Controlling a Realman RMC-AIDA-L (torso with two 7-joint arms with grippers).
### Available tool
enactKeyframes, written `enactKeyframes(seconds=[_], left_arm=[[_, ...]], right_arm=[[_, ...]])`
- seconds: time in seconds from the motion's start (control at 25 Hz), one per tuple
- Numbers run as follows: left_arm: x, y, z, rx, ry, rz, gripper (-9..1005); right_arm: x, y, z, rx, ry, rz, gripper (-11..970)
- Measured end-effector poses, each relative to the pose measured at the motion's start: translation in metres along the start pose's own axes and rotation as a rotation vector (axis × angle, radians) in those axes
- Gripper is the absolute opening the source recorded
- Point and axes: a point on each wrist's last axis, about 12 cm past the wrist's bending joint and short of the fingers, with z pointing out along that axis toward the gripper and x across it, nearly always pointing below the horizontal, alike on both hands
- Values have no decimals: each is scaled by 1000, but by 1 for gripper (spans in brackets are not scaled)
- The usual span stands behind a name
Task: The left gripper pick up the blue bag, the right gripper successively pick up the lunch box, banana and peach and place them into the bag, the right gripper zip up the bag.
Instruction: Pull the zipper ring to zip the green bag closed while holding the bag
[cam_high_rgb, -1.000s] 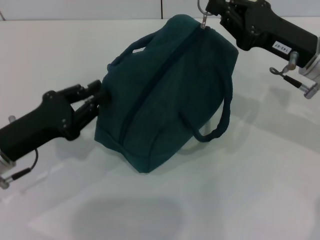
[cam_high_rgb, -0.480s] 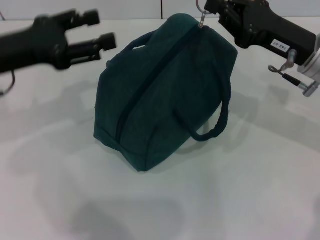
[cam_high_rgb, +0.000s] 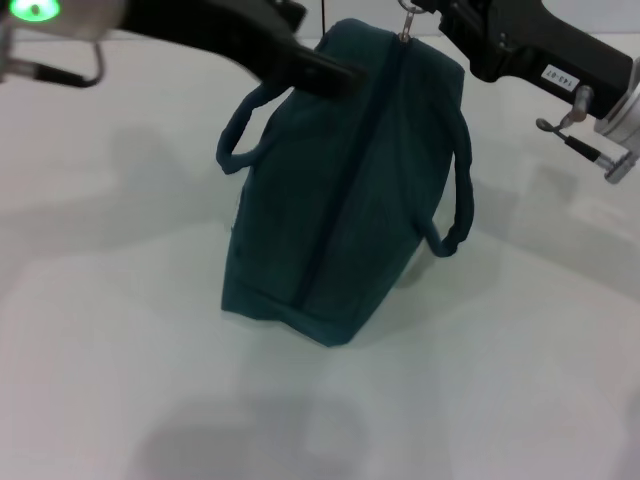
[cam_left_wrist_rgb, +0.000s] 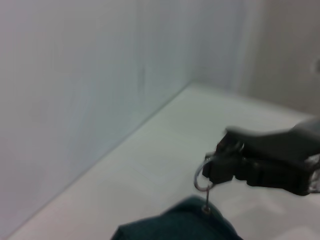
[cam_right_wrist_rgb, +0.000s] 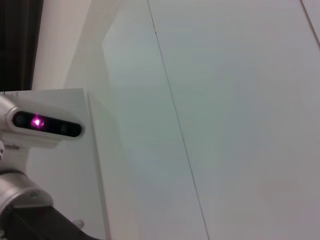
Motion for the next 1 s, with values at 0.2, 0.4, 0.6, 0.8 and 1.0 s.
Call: enactKeyframes(seconds=[0.2,0.4,0.6,0.8,1.0], left_arm=[[-21,-24,14,-17,60,-73,893],[-29,-33,17,3,82,-123,891],[-30,-40,18,21,104,-159,890],[-27,-45,27,18,152,-170,887],[-23,-39,32,-8,177,-197,888]], right_arm=[[0,0,0,-1,1,0,10],[0,0,0,-2,1,0,9],[1,0,0,-3,5,2,9],[0,1,6,-22,11,-3,9],[-1,1,9,-28,12,-3,9]])
